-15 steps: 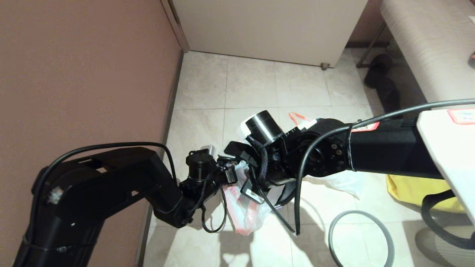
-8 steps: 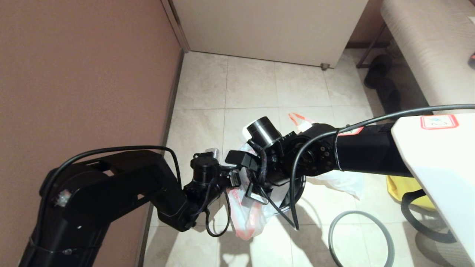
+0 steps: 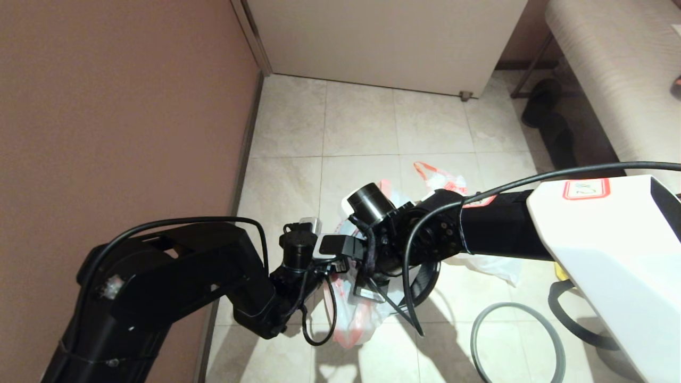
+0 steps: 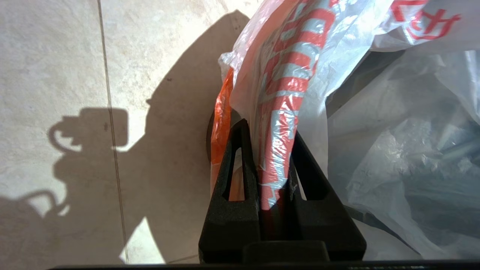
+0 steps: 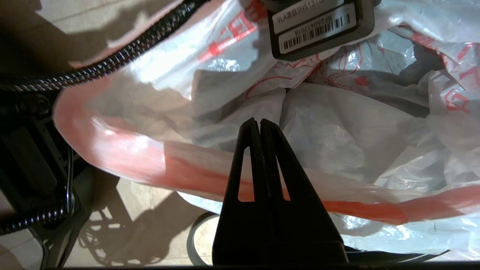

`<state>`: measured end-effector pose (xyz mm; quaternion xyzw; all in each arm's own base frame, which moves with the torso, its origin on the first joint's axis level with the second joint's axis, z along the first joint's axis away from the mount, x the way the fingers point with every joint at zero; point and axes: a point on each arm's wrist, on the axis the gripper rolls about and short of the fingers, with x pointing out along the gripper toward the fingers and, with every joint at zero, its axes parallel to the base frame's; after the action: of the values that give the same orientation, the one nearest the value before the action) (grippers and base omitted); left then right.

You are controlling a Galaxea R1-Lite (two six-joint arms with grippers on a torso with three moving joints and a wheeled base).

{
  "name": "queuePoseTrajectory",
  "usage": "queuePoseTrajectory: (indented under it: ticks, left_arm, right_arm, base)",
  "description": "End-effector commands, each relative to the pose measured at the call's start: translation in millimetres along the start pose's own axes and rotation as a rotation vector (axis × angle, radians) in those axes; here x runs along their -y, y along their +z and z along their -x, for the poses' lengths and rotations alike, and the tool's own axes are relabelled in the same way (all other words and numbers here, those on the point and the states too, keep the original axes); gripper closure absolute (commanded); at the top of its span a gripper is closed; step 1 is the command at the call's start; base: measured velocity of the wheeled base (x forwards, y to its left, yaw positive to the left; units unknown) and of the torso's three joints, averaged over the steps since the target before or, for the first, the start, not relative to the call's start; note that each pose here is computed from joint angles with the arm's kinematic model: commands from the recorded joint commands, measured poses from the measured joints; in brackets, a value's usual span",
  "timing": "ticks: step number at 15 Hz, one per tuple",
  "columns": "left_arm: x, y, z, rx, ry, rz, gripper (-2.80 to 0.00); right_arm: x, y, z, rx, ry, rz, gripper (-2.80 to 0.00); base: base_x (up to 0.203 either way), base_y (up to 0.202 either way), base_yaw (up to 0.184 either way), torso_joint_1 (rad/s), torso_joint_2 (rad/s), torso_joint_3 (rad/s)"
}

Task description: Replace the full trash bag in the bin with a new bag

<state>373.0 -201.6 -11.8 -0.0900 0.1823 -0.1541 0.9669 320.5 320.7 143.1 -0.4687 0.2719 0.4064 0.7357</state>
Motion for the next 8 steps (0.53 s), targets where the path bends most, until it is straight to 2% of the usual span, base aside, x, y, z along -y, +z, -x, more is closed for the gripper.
queuePoseTrajectory:
  ticks: [1,4,8]
  left_arm:
    - [1.0,-5,-2,-0.007,-0.001,0.000,0.00]
    - [2.4,-6,-3,-0.006,0.000,-0.001,0.00]
    - [2.1,-4,-4,0.000,0.000,0.007,0.00]
  right_arm:
    - [0,-3,-1,-0.019,0.011,0.011,0.00]
    - [5,-15,16,-0.088,0.055,0.046,0.00]
    - [5,-33,41,-0.219,0.140,0.054,0.00]
  base:
    - [0.000,0.000,0.000,0.000,0.00,0.000]
    - [0.000,0.000,0.000,0.000,0.00,0.000]
    - [0.000,0.000,0.000,0.000,0.00,0.000]
